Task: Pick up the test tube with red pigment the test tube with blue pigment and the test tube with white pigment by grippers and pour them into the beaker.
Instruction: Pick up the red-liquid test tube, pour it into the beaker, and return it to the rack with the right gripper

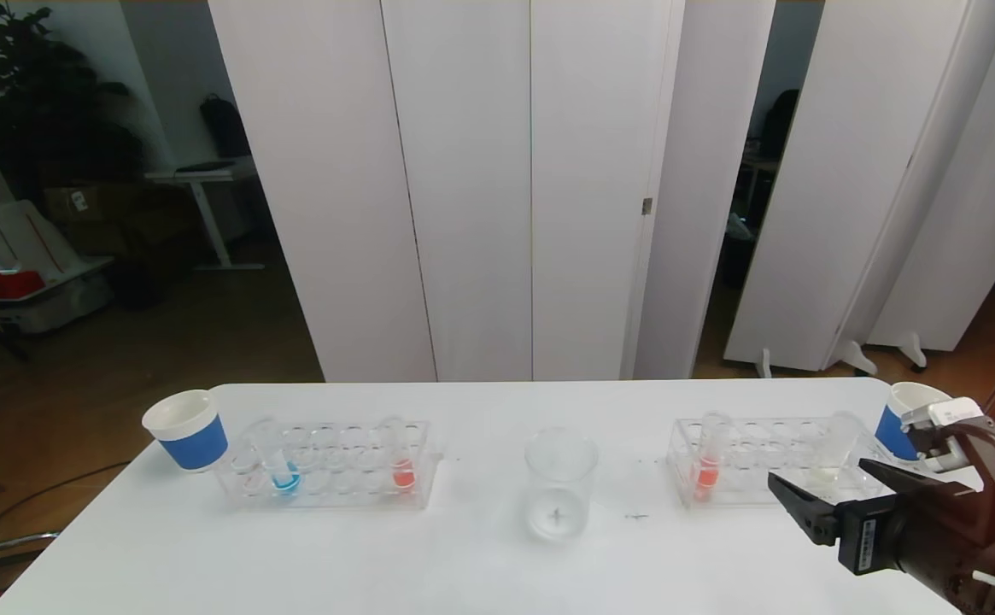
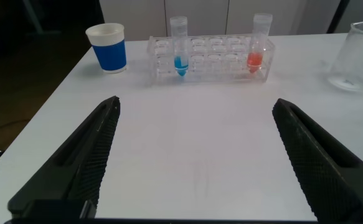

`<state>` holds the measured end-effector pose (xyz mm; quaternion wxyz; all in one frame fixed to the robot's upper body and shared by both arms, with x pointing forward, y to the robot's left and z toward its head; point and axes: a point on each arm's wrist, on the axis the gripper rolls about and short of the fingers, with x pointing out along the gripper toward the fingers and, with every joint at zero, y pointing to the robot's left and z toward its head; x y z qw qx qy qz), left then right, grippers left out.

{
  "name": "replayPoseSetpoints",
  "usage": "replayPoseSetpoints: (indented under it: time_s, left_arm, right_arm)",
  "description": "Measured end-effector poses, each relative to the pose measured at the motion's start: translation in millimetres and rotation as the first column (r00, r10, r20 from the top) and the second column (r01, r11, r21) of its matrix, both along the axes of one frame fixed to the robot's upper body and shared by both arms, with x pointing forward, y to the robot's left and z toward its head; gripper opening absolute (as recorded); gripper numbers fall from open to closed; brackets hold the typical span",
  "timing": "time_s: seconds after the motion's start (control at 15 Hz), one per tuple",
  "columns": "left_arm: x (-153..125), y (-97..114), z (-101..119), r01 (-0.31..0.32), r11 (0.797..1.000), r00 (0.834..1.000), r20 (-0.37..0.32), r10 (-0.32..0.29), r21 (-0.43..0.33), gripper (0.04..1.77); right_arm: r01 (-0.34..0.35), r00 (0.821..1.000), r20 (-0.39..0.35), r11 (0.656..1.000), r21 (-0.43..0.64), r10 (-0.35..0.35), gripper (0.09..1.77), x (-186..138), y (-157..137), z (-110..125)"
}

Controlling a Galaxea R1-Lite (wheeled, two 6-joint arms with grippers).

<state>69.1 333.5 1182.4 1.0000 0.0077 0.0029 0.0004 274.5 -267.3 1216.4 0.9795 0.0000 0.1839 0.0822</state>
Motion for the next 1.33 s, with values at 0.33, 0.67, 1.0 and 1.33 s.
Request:
replayPoseSetpoints:
  time_s: [0.33, 0.67, 1.0, 1.33]
  left_arm:
    - [0, 0, 0, 0.000, 1.000, 1.000, 0.000, 0.000, 0.000, 1.75]
    - [0, 0, 0, 0.000, 1.000, 1.000, 0.000, 0.000, 0.000, 1.75]
    - [0, 0, 0, 0.000, 1.000, 1.000, 0.000, 0.000, 0.000, 1.75]
    - [0, 0, 0, 0.000, 1.000, 1.000, 0.000, 0.000, 0.000, 1.75]
  right_arm:
    - [-0.023, 1.000, -0.005, 1.000, -0.010, 0.023, 1.75, 12, 17, -10]
    - [-0.023, 0.999, -0.027, 1.000, -0.021, 0.023, 1.75, 30, 25, -19]
    - [-0.017, 1.000, -0.026, 1.000, -0.022, 0.017, 1.75, 51, 33, -24]
    - [-0.018, 1.000, -0.009, 1.000, -0.014, 0.018, 1.75, 69, 41, -34]
